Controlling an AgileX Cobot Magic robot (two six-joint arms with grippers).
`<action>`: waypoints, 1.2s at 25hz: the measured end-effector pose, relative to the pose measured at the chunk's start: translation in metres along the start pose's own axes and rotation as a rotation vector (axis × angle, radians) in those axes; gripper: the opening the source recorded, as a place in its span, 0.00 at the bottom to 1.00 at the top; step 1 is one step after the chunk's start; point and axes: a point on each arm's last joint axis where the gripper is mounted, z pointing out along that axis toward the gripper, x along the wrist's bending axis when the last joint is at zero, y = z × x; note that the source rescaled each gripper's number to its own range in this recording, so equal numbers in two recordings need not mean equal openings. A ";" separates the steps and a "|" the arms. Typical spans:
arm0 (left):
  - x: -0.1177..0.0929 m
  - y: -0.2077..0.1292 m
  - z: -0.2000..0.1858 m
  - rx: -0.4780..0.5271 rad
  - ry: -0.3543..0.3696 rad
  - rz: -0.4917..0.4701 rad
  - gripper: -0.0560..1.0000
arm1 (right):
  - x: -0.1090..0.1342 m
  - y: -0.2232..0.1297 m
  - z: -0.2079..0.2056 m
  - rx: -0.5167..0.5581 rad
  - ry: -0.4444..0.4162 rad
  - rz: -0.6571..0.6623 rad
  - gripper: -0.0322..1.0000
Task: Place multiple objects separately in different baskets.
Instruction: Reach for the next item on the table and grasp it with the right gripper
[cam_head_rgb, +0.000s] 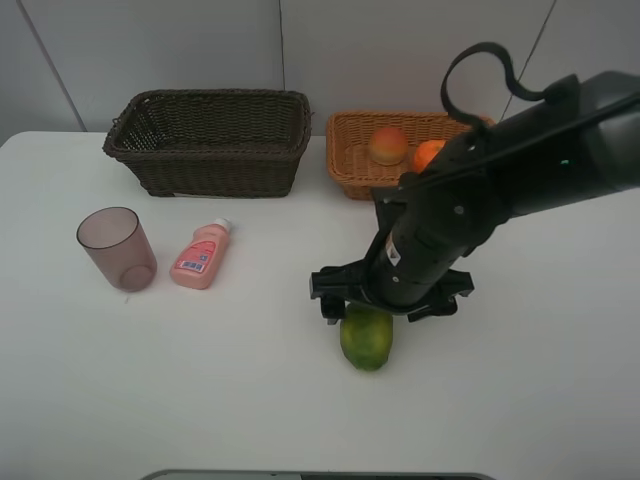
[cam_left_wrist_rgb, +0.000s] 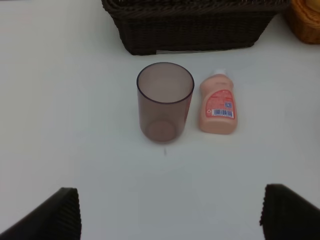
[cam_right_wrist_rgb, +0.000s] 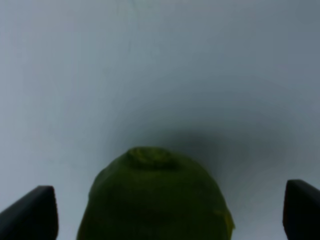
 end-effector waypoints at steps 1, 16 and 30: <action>0.000 0.000 0.000 0.000 0.000 0.000 0.93 | 0.000 0.000 0.000 0.001 -0.001 0.000 1.00; 0.000 0.000 0.000 0.000 0.000 0.000 0.93 | 0.006 -0.005 0.008 0.015 -0.002 -0.023 1.00; 0.000 0.000 0.000 0.000 0.000 0.000 0.93 | 0.006 -0.007 0.018 0.036 -0.010 -0.017 0.87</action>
